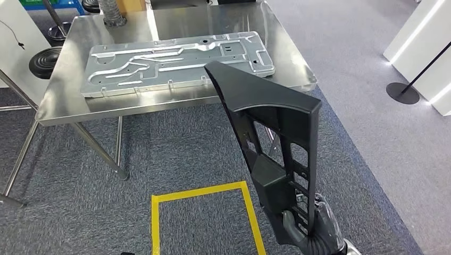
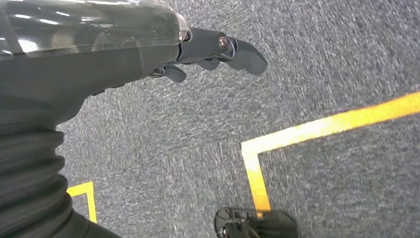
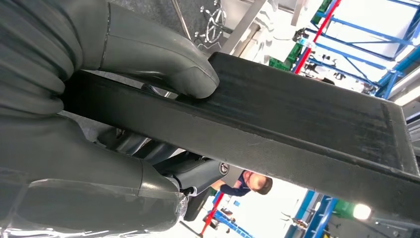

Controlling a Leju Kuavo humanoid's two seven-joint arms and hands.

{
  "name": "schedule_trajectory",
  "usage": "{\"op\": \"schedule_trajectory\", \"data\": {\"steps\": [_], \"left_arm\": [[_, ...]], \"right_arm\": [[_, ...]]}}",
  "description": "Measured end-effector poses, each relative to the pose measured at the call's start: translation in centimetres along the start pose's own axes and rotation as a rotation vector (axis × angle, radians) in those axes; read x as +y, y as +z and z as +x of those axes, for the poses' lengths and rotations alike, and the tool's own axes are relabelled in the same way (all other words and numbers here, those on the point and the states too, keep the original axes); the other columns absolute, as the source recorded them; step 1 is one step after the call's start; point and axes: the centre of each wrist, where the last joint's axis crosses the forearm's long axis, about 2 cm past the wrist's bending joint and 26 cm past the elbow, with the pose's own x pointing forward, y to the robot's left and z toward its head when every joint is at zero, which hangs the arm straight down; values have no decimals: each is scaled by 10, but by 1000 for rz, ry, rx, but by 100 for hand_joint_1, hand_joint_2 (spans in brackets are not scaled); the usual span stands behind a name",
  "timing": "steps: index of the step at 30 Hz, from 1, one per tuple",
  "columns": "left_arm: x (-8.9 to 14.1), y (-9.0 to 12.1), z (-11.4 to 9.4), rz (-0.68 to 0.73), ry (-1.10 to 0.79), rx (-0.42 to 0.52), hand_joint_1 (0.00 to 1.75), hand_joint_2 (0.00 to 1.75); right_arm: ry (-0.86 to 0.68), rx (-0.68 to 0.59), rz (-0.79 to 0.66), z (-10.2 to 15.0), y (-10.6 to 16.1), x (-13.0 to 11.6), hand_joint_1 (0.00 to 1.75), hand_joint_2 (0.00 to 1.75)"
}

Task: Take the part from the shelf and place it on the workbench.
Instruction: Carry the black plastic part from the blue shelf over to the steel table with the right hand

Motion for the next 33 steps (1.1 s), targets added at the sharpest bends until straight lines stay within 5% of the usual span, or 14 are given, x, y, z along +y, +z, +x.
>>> {"op": "schedule_trajectory", "data": {"steps": [33], "left_arm": [[-4,1,0,-4,-10,-1,0,175]], "right_arm": [[-1,16,10,-1,5,-2,175,175]]}}
